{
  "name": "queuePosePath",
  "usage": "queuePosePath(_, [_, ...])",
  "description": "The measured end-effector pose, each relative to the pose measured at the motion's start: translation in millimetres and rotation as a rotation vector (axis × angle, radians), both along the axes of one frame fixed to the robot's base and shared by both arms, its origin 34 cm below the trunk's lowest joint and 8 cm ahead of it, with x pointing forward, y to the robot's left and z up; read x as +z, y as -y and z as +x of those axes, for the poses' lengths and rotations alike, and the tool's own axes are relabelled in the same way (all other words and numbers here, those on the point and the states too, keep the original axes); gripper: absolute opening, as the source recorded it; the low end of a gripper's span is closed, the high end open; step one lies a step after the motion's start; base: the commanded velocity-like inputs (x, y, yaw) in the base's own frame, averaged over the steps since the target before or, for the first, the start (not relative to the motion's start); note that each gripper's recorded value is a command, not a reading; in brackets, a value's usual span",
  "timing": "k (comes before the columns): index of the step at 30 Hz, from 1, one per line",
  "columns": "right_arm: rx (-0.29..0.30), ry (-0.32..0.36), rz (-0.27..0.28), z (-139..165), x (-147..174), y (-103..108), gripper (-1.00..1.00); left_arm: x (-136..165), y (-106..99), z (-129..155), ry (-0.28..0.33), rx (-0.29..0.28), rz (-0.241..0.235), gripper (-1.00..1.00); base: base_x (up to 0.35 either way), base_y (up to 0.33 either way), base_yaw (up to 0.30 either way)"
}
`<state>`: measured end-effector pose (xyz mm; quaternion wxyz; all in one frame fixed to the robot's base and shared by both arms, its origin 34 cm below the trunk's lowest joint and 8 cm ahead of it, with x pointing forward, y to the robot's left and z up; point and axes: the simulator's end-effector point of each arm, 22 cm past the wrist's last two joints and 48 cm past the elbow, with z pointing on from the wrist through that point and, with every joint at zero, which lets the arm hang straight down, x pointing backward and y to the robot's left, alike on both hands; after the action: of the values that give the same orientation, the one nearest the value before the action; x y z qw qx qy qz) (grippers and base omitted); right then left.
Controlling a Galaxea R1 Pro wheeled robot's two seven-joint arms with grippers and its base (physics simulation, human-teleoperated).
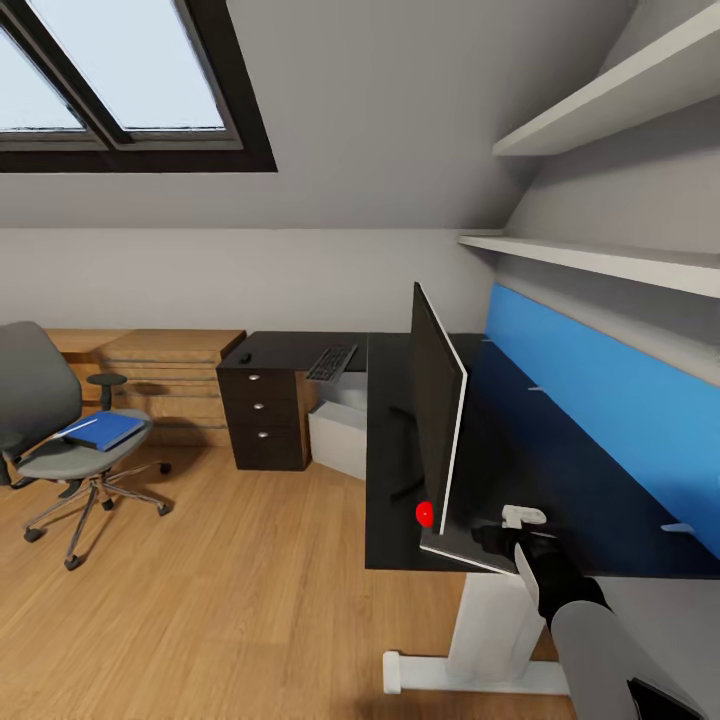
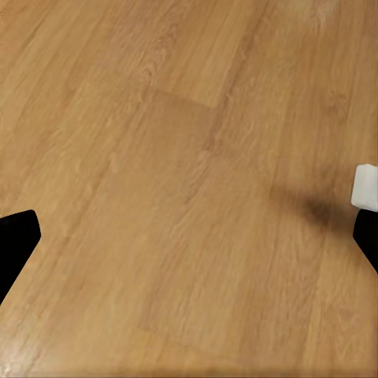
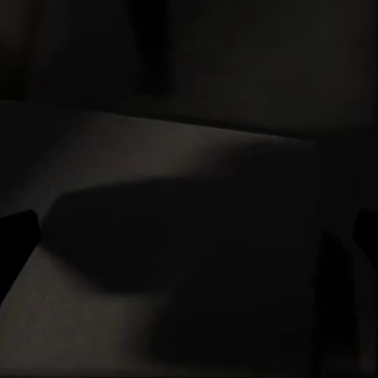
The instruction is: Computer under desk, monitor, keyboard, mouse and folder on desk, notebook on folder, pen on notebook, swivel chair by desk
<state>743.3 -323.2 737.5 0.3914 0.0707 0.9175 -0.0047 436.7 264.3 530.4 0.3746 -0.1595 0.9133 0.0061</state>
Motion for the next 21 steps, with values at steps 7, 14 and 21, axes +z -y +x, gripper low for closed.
queuePosePath(7, [0.001, 0.007, -0.005, 0.5, 0.0, 0.2, 1.00, 0.1, -0.1, 0.0, 0.000, 0.000, 0.000, 1.00, -0.006, 0.000, 0.000])
queuePosePath(14, [0.003, 0.014, -0.006, 1.2, 0.0, 0.0, 1.00, 0.1, 0.2, 0.0, 0.000, 0.000, -0.001, 1.00, -0.001, 0.000, 0.000])
queuePosePath(21, [0.004, 0.016, -0.005, 1.5, -0.2, -0.4, 1.00, -0.1, 0.3, 0.0, 0.000, 0.000, -0.001, 1.00, -0.045, 0.000, 0.000])
